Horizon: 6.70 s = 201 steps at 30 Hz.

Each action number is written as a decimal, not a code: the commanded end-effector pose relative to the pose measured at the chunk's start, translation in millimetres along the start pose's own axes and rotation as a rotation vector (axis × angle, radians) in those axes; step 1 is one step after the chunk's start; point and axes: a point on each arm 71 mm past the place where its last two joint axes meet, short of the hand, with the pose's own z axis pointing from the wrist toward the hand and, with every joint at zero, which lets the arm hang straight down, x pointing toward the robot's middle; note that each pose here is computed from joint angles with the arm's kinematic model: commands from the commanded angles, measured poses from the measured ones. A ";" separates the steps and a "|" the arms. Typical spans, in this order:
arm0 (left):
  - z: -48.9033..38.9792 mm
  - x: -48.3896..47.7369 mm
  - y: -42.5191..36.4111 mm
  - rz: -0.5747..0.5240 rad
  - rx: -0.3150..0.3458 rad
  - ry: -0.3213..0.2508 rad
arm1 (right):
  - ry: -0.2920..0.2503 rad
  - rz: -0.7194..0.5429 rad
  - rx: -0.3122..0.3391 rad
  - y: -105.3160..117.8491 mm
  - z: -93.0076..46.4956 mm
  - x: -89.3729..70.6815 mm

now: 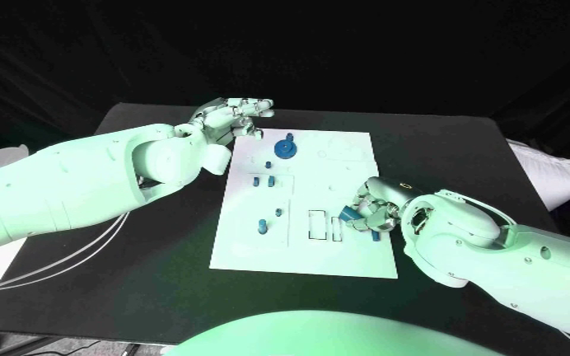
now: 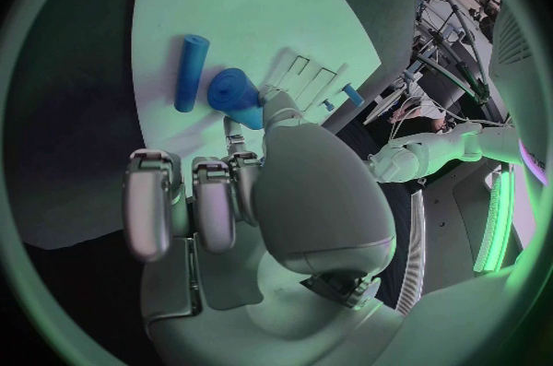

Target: Assemble the parts on the task board

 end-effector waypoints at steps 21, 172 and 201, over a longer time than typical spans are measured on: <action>0.1 3.4 -0.6 -0.004 0.006 0.023 | -0.143 0.151 -0.056 14.3 -11.9 -8.1; -3.7 -2.6 -1.0 0.002 -0.011 0.025 | -0.015 0.335 -0.100 -2.0 -27.3 -14.8; -4.4 -2.8 -0.1 0.001 -0.011 0.027 | -0.060 -0.005 0.085 -49.9 -38.3 -2.6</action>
